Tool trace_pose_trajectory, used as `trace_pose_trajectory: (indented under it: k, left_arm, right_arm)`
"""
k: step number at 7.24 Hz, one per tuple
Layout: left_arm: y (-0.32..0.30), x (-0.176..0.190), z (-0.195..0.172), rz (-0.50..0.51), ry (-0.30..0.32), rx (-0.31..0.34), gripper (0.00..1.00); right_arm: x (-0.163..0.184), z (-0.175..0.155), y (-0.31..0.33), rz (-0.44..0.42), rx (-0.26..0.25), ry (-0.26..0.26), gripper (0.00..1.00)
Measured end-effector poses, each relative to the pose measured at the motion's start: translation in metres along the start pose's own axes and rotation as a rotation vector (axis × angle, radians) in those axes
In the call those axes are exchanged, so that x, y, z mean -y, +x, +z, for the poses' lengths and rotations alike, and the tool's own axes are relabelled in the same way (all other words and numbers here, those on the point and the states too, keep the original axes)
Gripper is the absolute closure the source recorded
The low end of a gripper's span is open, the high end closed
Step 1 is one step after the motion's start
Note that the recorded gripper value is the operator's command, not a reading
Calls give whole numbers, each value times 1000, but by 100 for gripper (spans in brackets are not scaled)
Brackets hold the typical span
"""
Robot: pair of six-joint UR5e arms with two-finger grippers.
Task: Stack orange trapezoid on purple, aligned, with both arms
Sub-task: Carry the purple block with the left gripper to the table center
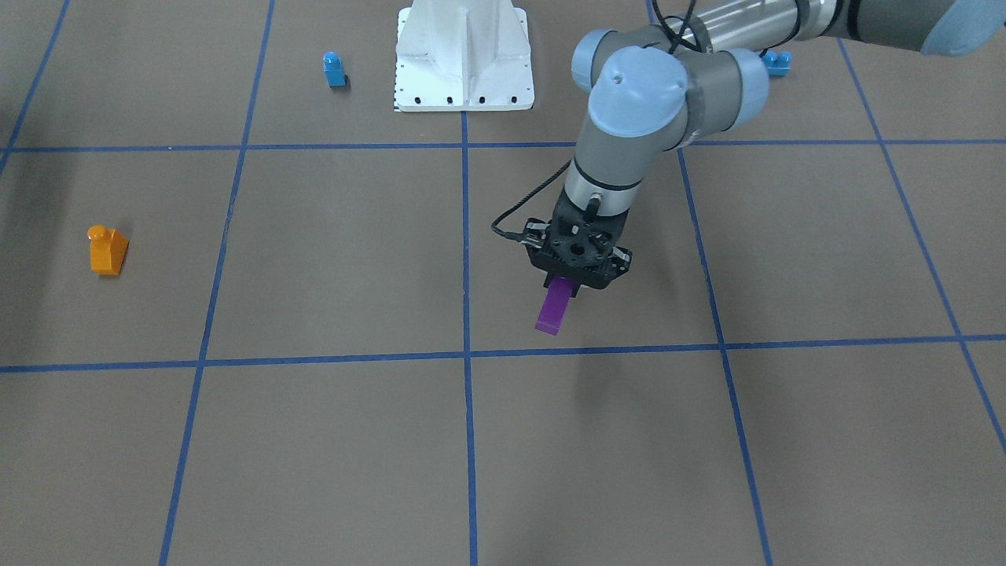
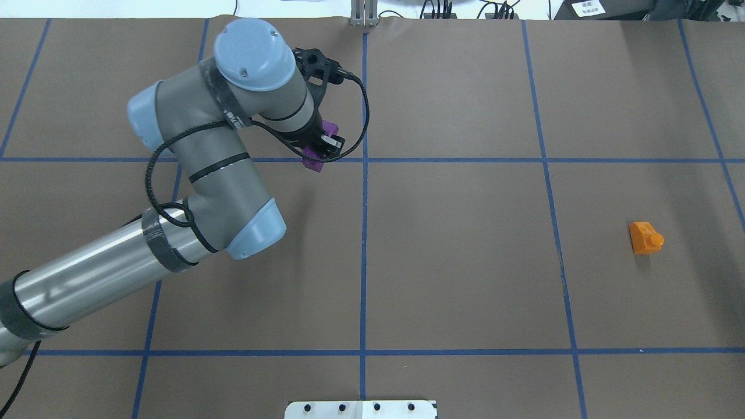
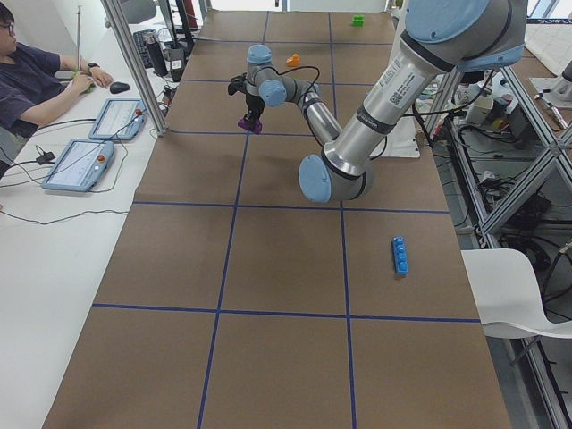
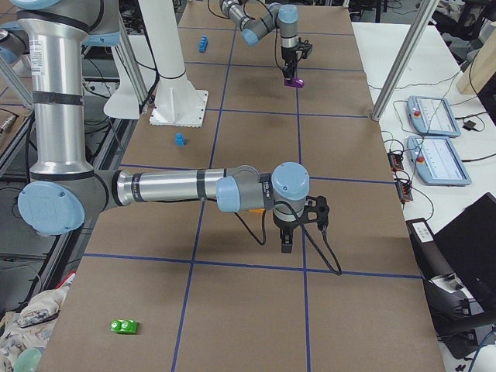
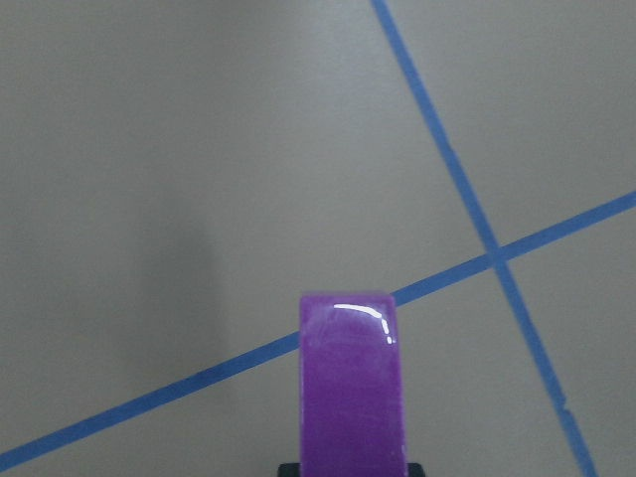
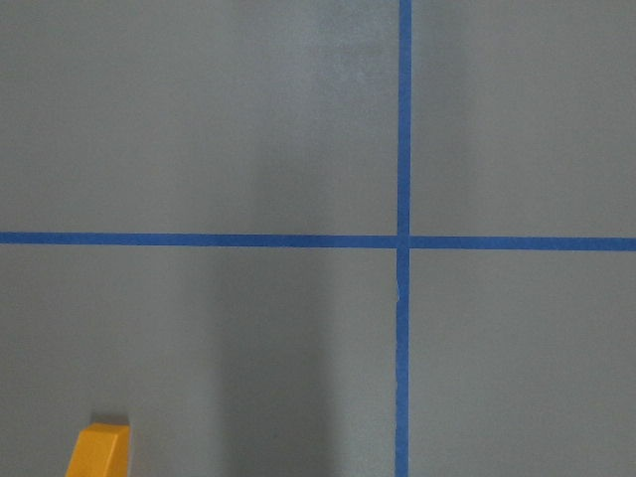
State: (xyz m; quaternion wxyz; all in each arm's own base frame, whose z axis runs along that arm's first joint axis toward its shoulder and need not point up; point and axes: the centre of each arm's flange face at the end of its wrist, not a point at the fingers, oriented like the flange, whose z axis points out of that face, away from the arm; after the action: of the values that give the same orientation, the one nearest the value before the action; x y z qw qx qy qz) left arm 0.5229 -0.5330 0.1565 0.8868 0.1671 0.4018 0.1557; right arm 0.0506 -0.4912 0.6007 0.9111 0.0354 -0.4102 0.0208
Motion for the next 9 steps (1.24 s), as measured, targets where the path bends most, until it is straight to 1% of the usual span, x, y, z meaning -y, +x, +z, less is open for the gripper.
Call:
trace_pose_trajectory:
  k: [2, 5, 6, 7, 8, 9]
  left_arm:
    - [44, 8, 32, -6, -44, 12, 100]
    - [66, -2, 76, -33, -89, 16, 100]
    - [69, -5, 83, -32, -97, 17, 70]
    - [72, -6, 87, -31, -103, 19, 5]
    - [75, -5, 91, -30, -109, 22, 0]
    - [77, -4, 94, -27, -106, 17, 0]
  right_arm:
    - [1, 2, -4, 21, 4, -5, 0]
    - [3, 3, -8, 21, 6, -6, 0]
    - [3, 2, -8, 20, 6, -5, 0]
    - [3, 2, -9, 19, 7, -5, 0]
    - [4, 2, -9, 19, 7, -4, 0]
    - [4, 2, -10, 17, 8, -3, 0]
